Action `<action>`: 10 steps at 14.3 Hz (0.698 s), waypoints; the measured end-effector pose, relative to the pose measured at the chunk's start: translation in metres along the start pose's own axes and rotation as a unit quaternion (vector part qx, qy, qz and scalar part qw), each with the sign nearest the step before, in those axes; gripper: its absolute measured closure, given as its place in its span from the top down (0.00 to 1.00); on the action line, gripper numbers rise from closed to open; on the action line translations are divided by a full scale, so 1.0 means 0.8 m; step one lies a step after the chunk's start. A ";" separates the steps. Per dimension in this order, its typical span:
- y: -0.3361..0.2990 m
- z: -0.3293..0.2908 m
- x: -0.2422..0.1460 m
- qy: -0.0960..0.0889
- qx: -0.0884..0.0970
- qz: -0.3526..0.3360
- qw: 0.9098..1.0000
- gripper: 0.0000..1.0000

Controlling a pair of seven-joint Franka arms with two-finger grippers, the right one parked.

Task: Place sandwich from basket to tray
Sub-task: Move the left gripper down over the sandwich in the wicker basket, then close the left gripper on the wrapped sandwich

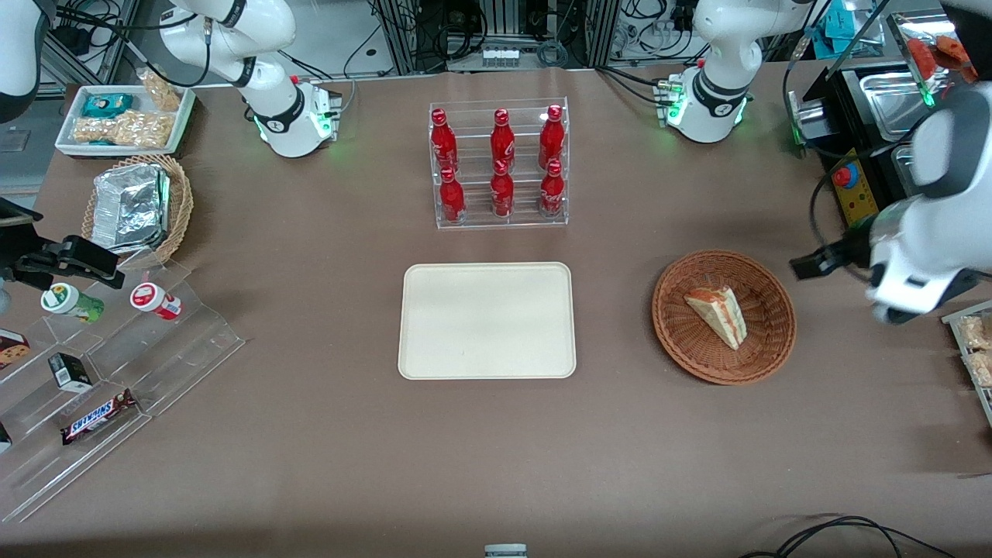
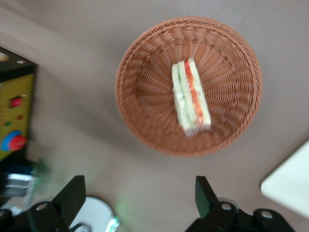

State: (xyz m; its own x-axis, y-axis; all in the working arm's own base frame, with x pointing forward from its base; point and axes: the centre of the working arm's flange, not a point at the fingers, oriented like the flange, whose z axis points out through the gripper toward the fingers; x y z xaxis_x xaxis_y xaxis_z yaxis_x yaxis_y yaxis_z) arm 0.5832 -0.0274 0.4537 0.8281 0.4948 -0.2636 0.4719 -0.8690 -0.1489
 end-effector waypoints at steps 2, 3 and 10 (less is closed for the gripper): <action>0.018 0.049 0.000 0.013 -0.009 -0.037 0.999 1.00; 0.028 0.071 -0.003 0.023 -0.016 -0.052 0.998 1.00; 0.074 0.145 -0.035 0.057 -0.039 -0.101 0.992 1.00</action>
State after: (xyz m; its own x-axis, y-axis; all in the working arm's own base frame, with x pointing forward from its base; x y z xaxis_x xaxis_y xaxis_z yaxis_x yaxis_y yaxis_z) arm 0.5528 -0.0933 0.3418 0.7410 0.6596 -0.1256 0.6500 -0.7516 -0.1121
